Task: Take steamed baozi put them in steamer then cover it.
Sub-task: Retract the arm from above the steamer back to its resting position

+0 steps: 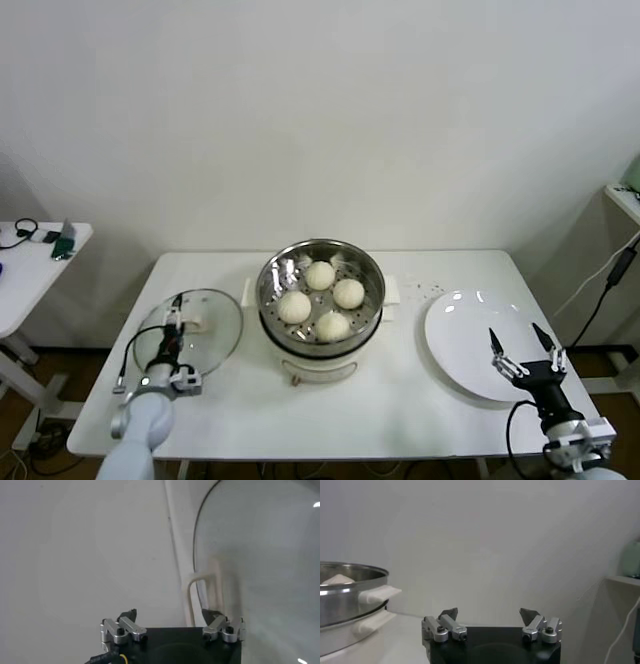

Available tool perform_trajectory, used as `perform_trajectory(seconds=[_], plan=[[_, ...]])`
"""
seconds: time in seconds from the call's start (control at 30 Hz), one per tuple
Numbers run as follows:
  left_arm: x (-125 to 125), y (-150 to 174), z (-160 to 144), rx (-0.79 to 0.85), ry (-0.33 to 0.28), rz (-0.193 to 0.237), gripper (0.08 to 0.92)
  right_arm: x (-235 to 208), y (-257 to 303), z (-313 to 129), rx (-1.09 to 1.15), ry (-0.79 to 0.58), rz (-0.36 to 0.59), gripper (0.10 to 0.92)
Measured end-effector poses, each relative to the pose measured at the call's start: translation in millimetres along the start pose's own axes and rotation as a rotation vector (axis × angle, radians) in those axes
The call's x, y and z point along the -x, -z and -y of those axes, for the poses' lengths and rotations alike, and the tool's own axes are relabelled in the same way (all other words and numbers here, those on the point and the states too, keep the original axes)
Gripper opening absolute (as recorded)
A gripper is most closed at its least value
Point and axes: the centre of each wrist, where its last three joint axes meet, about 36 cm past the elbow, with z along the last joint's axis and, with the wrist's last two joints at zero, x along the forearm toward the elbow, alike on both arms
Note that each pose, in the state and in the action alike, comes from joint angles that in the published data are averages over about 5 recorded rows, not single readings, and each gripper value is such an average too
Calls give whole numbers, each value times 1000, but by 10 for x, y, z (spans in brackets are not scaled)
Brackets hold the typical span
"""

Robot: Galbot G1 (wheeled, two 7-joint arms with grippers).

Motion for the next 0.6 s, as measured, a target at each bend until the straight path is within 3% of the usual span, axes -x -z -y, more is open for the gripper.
perform_trajectory(seconds=[0.33,0.6], plan=[[122,-42,-34,-29,-7,-4,814,-65,-121,-12,-15,-3,-16,823],[124,-30,3,-64,-37,11,610,-90,-177,8,-25,-16,-19,823]])
